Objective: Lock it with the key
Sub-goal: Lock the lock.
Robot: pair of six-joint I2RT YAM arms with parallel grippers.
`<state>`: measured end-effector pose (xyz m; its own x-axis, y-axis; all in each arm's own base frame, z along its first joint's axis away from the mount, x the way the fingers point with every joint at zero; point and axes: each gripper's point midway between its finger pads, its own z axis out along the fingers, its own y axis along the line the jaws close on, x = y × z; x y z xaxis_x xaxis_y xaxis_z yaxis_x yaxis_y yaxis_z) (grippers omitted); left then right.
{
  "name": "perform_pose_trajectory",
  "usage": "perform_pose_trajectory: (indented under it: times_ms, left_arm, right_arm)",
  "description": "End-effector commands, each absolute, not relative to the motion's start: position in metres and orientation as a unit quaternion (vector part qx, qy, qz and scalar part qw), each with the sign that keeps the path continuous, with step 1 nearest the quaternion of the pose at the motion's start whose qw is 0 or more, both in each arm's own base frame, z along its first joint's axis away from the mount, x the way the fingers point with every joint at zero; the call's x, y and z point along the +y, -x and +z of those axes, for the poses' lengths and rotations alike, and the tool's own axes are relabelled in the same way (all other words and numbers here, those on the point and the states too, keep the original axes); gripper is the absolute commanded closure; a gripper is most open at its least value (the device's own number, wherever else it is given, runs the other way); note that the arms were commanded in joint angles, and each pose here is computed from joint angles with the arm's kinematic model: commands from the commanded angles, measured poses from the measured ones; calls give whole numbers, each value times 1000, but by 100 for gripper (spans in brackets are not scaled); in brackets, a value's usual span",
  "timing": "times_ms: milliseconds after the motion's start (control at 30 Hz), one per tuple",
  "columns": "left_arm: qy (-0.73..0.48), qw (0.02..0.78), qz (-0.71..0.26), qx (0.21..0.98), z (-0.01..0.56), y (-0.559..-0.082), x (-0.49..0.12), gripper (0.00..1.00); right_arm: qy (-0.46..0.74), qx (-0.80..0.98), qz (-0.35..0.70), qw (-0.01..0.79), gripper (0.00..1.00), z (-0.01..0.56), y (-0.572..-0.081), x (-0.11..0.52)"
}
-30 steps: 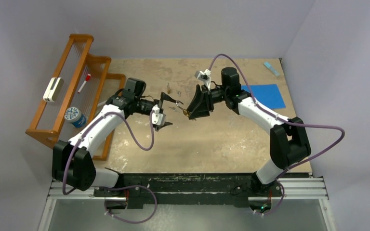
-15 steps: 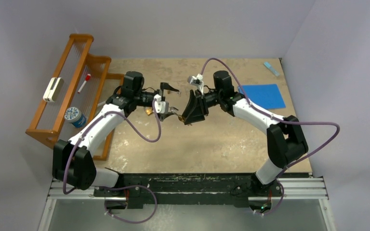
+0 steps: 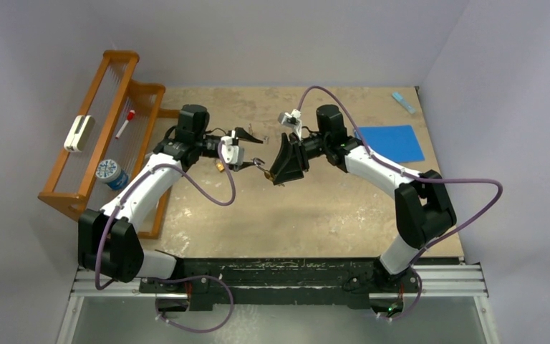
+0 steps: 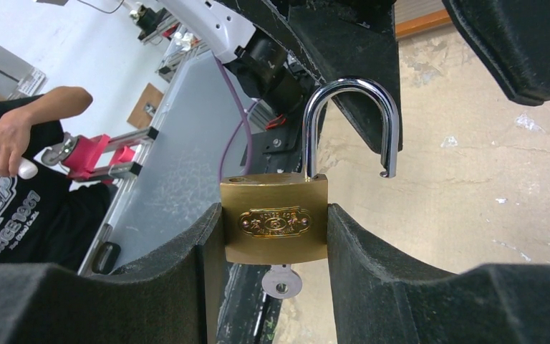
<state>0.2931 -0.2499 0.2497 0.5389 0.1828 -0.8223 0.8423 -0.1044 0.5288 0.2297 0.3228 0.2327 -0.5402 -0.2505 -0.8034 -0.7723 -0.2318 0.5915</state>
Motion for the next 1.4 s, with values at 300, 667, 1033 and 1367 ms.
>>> perform_pose_trajectory:
  times_ms: [300,667,1033,1367]
  left_arm:
    - [-635,576,-389,338,300,-273,-253,46]
    - [-734,552,-197,344,230,-297,-232,10]
    - [-781,514,-176,308,207,-280,-235,7]
    - [-679,571,-230,401,267,-294,-244,7]
  right_arm:
    - [456,558,654,229,100,262,-234,324]
    - [467,526,668,242,100,283,-224,314]
    - [409,535,703,228,100,287,-250,302]
    - [414,528,699,245,100,277,-256,304]
